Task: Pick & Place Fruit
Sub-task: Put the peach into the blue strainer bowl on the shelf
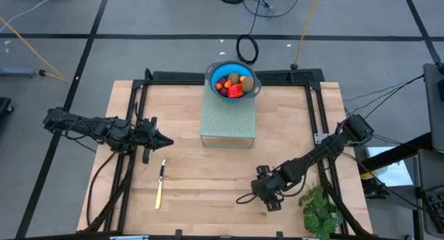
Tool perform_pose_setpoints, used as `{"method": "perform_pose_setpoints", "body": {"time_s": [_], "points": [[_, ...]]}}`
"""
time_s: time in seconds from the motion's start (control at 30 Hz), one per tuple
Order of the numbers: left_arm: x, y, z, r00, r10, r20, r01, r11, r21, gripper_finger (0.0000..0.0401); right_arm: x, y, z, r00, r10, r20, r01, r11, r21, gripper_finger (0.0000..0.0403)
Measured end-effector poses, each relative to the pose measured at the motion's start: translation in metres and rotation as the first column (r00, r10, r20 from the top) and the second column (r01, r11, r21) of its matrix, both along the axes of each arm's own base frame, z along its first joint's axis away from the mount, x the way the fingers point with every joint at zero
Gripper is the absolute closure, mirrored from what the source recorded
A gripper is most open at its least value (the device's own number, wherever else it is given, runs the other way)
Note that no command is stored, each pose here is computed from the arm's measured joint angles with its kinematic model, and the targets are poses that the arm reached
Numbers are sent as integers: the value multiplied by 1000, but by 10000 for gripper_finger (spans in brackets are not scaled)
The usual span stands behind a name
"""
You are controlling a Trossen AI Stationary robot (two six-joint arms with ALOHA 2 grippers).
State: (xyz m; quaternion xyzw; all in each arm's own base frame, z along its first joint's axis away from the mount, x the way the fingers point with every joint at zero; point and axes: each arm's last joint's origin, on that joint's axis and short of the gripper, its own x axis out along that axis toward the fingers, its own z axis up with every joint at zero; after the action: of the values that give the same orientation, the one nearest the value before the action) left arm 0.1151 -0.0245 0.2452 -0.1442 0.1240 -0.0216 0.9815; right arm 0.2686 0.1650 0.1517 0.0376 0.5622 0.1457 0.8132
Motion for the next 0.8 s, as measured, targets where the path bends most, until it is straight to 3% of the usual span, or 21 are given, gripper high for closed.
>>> {"method": "perform_pose_setpoints", "body": {"time_s": [0.8], "points": [[0, 0, 0, 1000, 0, 1, 0, 1000, 4, 382, 1, -3, -8, 996, -21, 81, 21, 1000, 0, 170]]}}
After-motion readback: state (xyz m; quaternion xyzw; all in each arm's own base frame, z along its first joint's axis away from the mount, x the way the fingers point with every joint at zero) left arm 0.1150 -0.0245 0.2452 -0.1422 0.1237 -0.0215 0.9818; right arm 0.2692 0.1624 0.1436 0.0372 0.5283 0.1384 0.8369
